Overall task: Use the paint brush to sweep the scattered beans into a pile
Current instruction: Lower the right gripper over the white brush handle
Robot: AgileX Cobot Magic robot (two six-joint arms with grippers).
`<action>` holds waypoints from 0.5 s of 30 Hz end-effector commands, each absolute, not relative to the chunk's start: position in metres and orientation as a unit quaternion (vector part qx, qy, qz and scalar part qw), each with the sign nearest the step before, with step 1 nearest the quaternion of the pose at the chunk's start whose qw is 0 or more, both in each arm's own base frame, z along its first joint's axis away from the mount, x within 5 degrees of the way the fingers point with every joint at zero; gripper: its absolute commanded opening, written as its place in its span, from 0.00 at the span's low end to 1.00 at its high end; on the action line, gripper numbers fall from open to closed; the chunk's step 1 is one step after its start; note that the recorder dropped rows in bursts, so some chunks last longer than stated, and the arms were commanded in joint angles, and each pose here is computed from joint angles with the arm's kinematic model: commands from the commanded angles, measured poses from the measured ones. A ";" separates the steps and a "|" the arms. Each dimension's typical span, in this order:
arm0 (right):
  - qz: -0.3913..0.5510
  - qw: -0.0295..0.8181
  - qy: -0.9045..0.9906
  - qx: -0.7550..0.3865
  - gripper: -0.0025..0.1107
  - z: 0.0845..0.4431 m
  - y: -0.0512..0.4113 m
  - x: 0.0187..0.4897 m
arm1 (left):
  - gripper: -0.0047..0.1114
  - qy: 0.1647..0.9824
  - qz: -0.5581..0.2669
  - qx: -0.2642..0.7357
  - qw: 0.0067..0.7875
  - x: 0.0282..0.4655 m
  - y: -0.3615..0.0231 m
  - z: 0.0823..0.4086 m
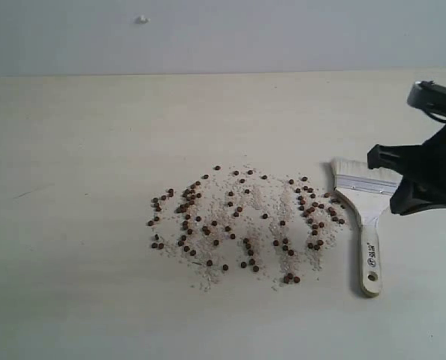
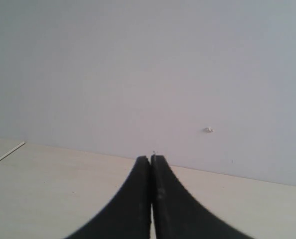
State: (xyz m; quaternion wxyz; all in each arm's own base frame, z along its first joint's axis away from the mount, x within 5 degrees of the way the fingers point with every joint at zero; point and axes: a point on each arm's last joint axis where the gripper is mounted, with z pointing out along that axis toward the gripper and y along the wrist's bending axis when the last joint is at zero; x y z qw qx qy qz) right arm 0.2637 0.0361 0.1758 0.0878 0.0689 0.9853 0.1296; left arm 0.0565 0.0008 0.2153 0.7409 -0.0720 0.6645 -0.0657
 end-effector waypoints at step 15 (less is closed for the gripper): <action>0.110 0.075 0.990 0.048 0.29 0.172 0.052 0.294 | 0.04 0.660 -0.065 -0.072 0.745 0.056 0.001 0.216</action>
